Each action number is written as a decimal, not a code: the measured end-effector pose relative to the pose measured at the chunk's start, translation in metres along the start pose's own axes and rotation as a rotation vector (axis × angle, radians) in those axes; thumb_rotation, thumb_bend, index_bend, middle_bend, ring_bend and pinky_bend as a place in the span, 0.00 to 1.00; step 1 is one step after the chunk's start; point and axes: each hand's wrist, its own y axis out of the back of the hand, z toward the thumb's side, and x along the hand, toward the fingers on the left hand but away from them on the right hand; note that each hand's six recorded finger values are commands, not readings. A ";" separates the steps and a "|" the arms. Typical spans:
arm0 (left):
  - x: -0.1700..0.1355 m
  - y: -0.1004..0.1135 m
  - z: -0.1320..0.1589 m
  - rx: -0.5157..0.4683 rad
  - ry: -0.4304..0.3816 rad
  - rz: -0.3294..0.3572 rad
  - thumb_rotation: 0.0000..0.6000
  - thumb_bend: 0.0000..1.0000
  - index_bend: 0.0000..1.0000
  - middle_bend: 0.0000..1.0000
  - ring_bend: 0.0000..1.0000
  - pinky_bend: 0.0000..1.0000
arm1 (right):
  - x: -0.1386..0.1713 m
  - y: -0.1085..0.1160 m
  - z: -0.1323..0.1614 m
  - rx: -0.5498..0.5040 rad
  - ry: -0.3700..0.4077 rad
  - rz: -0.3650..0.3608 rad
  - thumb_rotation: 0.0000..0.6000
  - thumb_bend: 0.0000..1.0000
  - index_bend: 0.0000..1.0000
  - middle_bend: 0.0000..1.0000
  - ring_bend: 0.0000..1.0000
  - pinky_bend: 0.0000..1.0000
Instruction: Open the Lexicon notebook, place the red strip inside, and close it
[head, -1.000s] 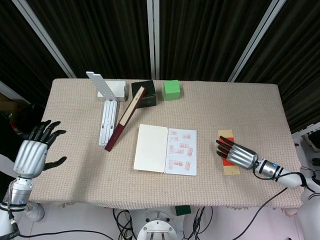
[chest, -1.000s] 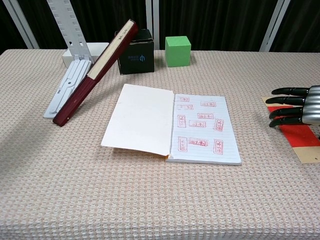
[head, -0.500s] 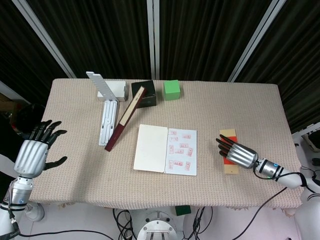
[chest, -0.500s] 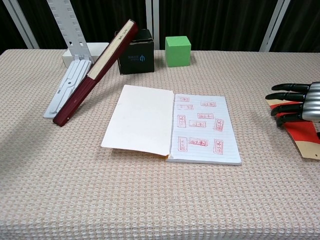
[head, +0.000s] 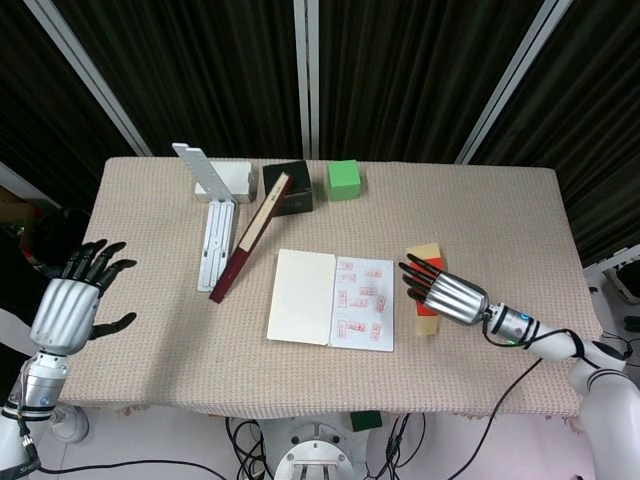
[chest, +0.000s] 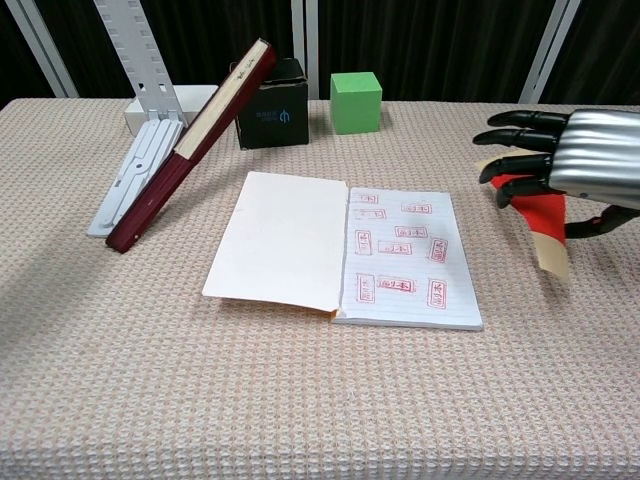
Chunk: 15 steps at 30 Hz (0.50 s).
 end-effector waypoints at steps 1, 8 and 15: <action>0.000 0.000 0.000 0.001 0.001 0.000 1.00 0.02 0.27 0.13 0.08 0.12 | -0.006 0.002 0.003 -0.007 0.000 -0.008 1.00 0.21 0.31 0.17 0.02 0.00; -0.004 0.001 -0.005 -0.001 0.014 -0.002 1.00 0.02 0.27 0.13 0.08 0.12 | -0.051 0.012 0.040 -0.079 -0.002 -0.001 1.00 0.21 0.28 0.16 0.00 0.00; -0.006 0.000 -0.006 -0.005 0.012 -0.003 1.00 0.02 0.27 0.13 0.08 0.12 | -0.089 0.021 0.065 -0.070 -0.030 0.072 1.00 0.21 0.25 0.14 0.00 0.00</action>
